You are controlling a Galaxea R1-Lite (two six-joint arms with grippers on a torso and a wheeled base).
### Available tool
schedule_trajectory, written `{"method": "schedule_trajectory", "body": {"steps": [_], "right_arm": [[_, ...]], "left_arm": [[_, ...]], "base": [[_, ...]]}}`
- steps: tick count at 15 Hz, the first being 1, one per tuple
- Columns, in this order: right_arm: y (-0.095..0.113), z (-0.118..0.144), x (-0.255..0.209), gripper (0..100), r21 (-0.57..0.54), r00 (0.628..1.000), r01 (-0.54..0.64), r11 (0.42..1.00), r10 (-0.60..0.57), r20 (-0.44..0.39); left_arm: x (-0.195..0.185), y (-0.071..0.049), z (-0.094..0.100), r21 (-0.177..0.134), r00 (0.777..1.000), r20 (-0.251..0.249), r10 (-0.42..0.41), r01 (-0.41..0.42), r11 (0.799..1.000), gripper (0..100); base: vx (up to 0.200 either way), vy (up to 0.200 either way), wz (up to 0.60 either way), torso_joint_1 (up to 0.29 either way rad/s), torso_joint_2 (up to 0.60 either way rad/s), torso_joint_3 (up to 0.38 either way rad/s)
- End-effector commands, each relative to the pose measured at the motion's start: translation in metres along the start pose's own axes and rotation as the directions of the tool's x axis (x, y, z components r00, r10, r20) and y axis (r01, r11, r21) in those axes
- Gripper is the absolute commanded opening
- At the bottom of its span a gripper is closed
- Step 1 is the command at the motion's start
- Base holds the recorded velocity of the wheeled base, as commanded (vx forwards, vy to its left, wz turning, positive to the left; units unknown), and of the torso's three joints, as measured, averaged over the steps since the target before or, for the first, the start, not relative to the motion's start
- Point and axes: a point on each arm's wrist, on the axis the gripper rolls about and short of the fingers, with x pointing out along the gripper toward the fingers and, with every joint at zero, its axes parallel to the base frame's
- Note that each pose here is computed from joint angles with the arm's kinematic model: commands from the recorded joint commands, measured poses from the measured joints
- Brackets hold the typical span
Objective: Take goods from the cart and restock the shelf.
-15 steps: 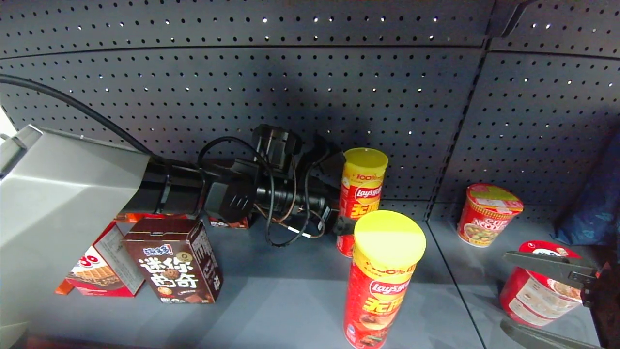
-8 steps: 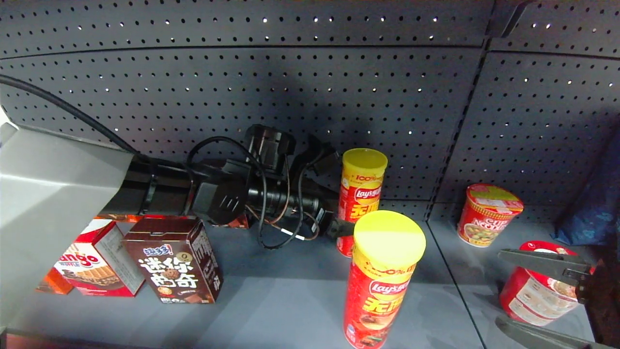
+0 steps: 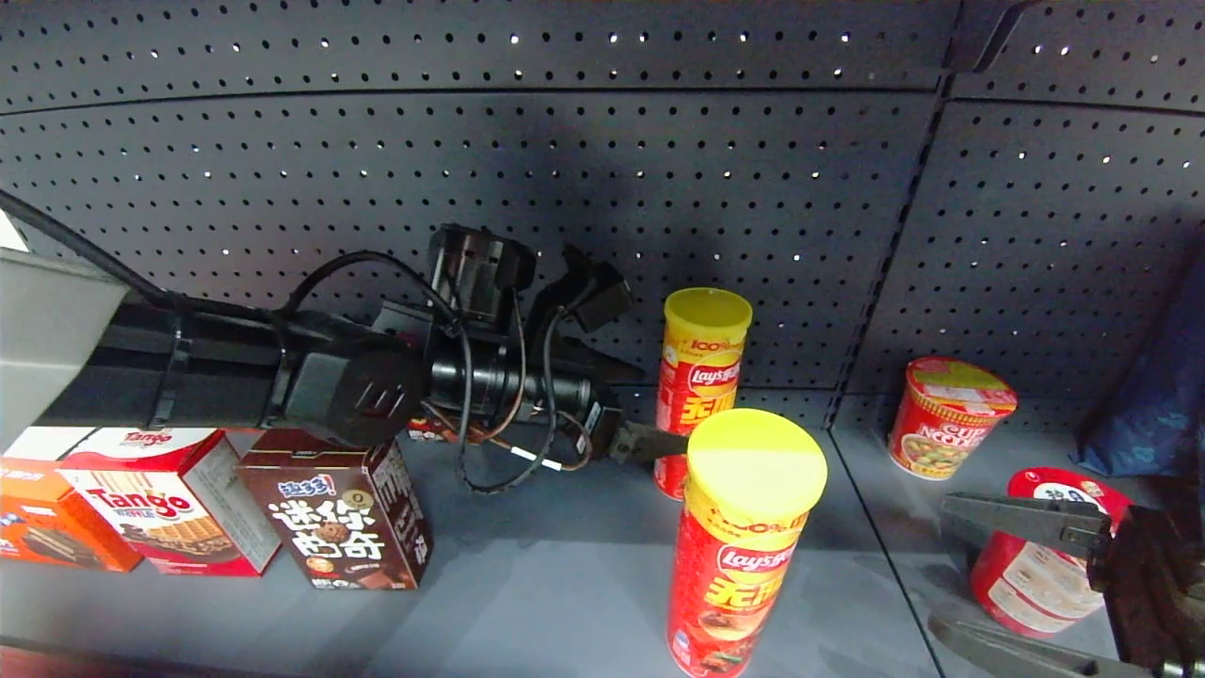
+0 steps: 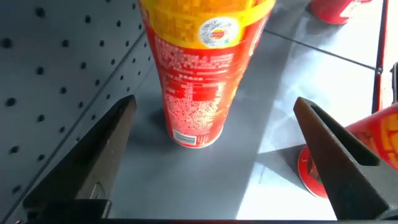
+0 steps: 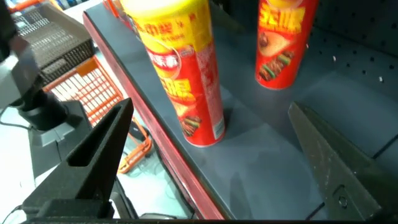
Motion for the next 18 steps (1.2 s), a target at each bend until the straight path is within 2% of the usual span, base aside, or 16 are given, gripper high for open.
{"method": "schedule_trajectory", "body": {"steps": [1,2,6,7,8,9,12,15,17,18], "right_arm": [[-0.004,0.000,0.005,100,0.008,1.000,0.012,1.000,-0.012,-0.013],[-0.005,0.001,0.006,100,0.009,1.000,0.017,1.000,-0.017,-0.014],[-0.010,0.010,0.013,100,0.006,0.999,0.038,0.999,-0.038,-0.003],[-0.013,0.011,0.013,100,0.007,0.999,0.053,0.999,-0.053,0.000],[-0.013,0.011,0.013,100,0.007,0.999,0.053,0.999,-0.053,0.000],[-0.014,0.011,0.013,100,0.009,0.998,0.059,0.998,-0.059,-0.004],[-0.020,0.009,0.020,100,0.022,0.996,0.089,0.996,-0.088,-0.029],[-0.023,0.014,0.027,100,0.020,0.995,0.100,0.995,-0.099,-0.034],[-0.024,0.014,0.029,100,0.018,0.991,0.127,0.992,-0.127,-0.039],[-0.026,0.011,0.031,100,0.022,0.983,0.177,0.984,-0.175,-0.062]], "left_arm": [[-0.023,-0.008,0.001,0.004,0.999,0.026,0.034,-0.034,0.999,100],[-0.027,-0.009,0.001,0.004,0.999,0.028,0.037,-0.037,0.999,100],[-0.064,-0.025,0.001,-0.003,0.997,0.043,0.070,-0.070,0.998,100],[-0.080,-0.028,0.000,-0.005,0.994,0.051,0.096,-0.096,0.995,100],[-0.080,-0.028,0.000,-0.005,0.994,0.051,0.096,-0.096,0.995,100],[-0.091,-0.034,0.002,0.000,0.992,0.064,0.107,-0.108,0.994,100],[-0.109,-0.045,0.014,0.023,0.968,0.071,0.240,-0.242,0.970,100],[-0.110,-0.061,0.022,0.044,0.954,0.080,0.289,-0.293,0.955,100],[-0.121,-0.070,0.021,0.045,0.933,0.078,0.350,-0.354,0.934,100],[-0.127,-0.075,0.022,0.047,0.916,0.079,0.393,-0.397,0.917,100]], "base": [[0.000,0.000,0.00,0.000,0.00,0.000],[0.000,0.000,0.00,0.000,0.00,0.000],[0.000,0.000,0.00,0.000,0.00,0.000],[0.000,0.000,0.00,0.000,0.00,0.000],[0.000,0.000,0.00,0.000,0.00,0.000],[0.000,0.000,0.00,0.000,0.00,0.000],[0.000,0.000,0.00,0.000,0.00,0.000],[0.000,0.000,0.00,0.000,0.00,0.000],[0.000,0.000,0.00,0.000,0.00,0.000],[0.000,0.000,0.00,0.000,0.00,0.000]]}}
